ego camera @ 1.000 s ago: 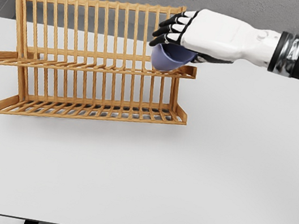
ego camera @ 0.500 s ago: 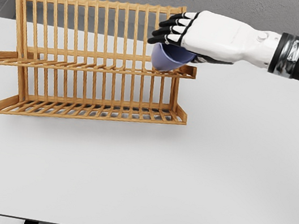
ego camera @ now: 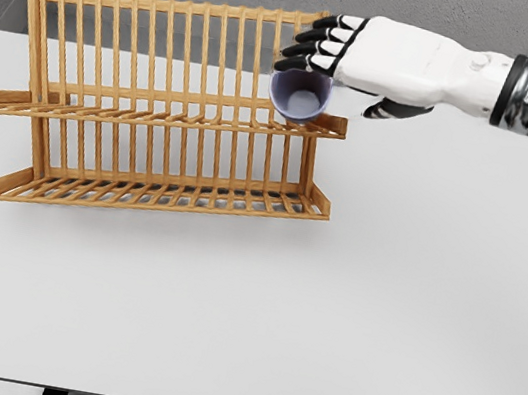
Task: Right arm put cup on second shelf
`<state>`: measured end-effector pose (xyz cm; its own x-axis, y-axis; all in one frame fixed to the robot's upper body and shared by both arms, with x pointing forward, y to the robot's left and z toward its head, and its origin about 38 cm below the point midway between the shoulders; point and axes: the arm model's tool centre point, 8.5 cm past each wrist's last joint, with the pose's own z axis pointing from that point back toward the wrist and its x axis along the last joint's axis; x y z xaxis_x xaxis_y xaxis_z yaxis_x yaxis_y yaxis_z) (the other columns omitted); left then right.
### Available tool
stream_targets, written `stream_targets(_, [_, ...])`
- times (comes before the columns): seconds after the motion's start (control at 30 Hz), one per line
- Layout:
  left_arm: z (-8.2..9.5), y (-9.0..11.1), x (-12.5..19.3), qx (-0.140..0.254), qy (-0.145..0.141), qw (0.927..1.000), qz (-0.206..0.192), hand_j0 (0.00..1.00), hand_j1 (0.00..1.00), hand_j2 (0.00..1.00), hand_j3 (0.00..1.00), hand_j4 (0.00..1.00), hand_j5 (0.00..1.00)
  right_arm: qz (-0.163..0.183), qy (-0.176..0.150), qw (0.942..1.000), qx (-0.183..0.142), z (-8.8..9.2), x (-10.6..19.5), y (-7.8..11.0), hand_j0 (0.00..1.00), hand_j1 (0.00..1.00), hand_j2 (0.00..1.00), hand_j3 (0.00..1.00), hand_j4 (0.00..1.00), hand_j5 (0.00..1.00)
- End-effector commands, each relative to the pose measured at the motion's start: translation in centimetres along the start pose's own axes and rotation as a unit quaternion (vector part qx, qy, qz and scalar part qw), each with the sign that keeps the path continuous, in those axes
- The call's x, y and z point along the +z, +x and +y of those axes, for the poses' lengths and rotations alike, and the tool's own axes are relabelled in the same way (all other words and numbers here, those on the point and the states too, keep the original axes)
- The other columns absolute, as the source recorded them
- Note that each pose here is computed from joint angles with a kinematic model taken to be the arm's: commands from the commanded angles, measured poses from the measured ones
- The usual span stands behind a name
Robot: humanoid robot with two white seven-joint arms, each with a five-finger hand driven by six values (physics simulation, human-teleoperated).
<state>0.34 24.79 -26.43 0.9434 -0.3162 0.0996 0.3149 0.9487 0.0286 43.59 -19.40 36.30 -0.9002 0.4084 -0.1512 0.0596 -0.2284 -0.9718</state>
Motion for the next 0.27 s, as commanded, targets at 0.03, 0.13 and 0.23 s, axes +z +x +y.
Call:
stream_targets(0.03, [0.0,0.0,0.0,0.000,0.000,1.0000,0.000,1.00,1.00,1.00,1.00,1.00,1.00,0.102,-0.040,0.9940,-0.004,-2.3,6.8,-4.7,1.00,1.00,1.00,1.00,1.00,1.00])
stream_targets(0.13, [0.0,0.0,0.0,0.000,0.000,1.0000,0.000,1.00,1.00,1.00,1.00,1.00,1.00,0.292,-0.105,0.9412,-0.133,7.1,23.5,-9.4,1.00,1.00,1.00,1.00,1.00,1.00])
stream_targets(0.23, [0.0,0.0,0.0,0.000,0.000,1.0000,0.000,1.00,1.00,1.00,1.00,1.00,1.00,0.354,-0.068,0.9010,-0.242,17.3,28.1,-7.6,1.00,1.00,1.00,1.00,1.00,1.00])
